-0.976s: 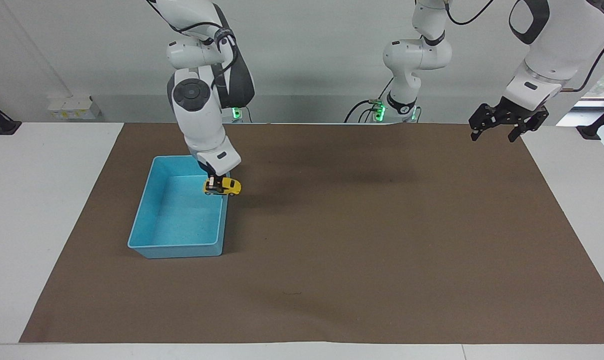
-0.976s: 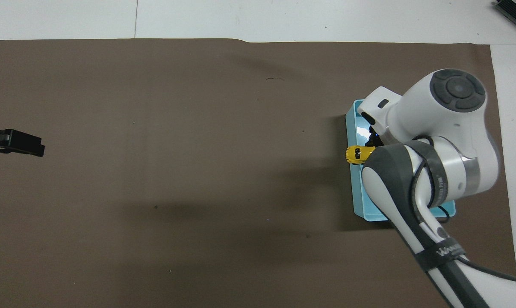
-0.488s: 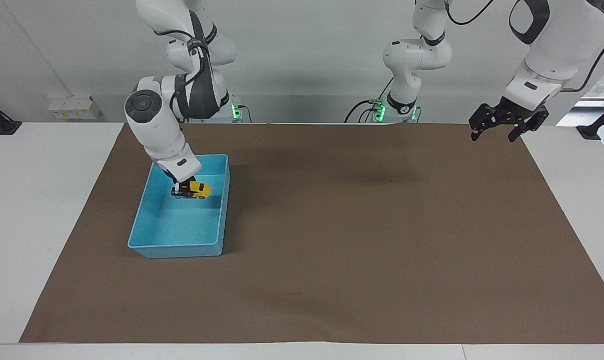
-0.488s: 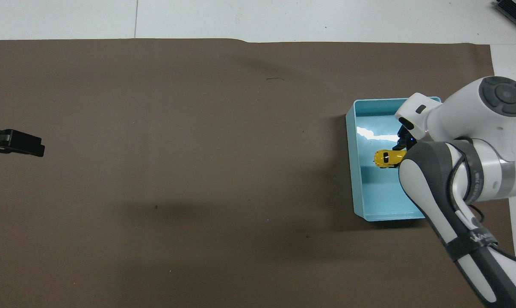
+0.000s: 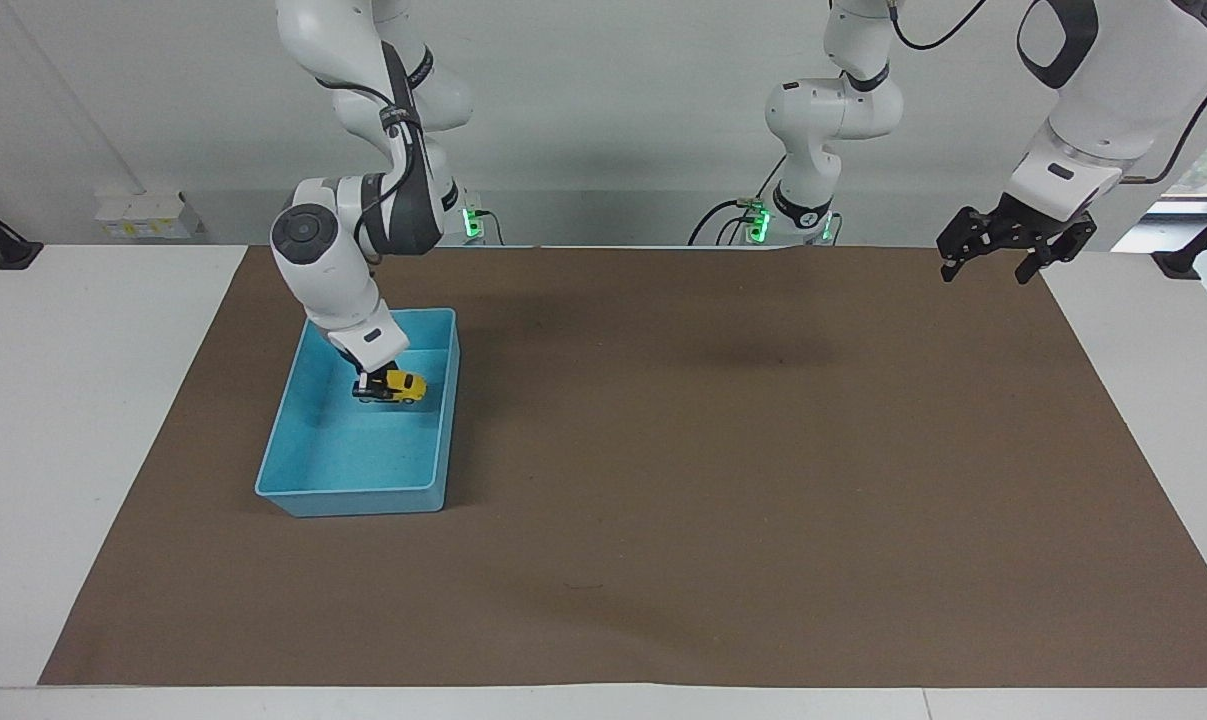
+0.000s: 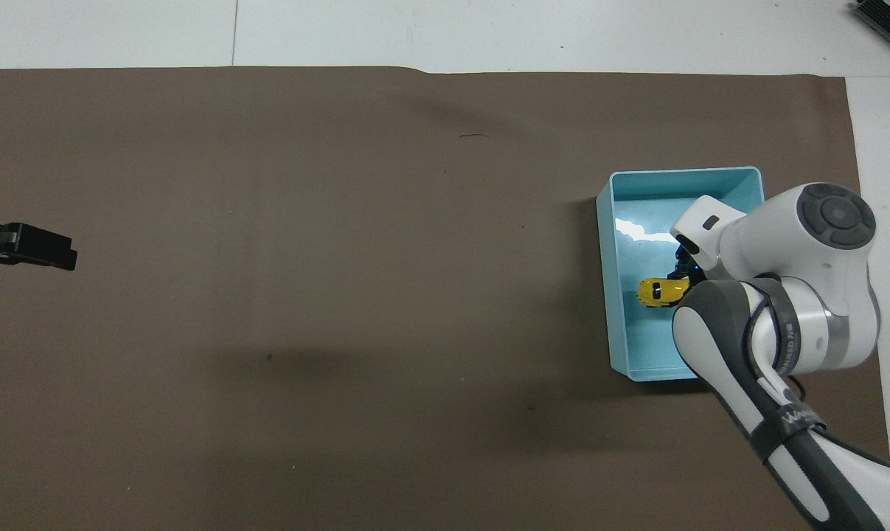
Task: Wind up and store yellow beetle car
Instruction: 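Lower the held car onto the blue box floor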
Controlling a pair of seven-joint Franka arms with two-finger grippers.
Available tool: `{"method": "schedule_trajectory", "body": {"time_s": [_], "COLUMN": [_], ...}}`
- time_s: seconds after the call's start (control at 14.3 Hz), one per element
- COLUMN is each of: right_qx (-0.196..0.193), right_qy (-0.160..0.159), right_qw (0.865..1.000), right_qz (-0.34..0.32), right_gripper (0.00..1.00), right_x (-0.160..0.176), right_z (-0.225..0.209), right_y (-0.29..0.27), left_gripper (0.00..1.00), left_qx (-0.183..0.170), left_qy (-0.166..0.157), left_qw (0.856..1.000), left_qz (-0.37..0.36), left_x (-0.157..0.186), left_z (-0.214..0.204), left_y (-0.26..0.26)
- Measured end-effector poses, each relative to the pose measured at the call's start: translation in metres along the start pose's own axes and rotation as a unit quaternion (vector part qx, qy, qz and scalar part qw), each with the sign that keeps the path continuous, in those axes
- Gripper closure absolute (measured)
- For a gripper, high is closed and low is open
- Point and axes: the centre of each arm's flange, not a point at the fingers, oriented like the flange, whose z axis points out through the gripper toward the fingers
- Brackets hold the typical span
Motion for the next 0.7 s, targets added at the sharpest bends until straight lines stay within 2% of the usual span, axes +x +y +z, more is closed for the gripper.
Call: {"method": "schedule_trajectory", "body": {"time_s": [0.35,0.63,0.7], "right_qx": [-0.004,-0.003,-0.003], "right_qy": [0.001,0.001,0.001], "right_qw": [1.000,1.000,1.000], "right_qz": [-0.004,-0.004,-0.005], "right_gripper": [0.57,0.57,0.54], "right_x": [-0.014,-0.015,-0.014], "right_z": [0.028,0.031,0.031], "right_y": [-0.005,-0.004,-0.004], "left_gripper": [0.00,0.00,0.00], "left_qx": [0.000,0.000,0.000], "left_qy": [0.000,0.000,0.000], "left_qw": [1.000,1.000,1.000], "left_qz": [0.000,0.000,0.000], "left_x": [0.000,0.000,0.000], "left_z": [0.000,0.000,0.000], "left_y": [0.000,0.000,0.000]}}
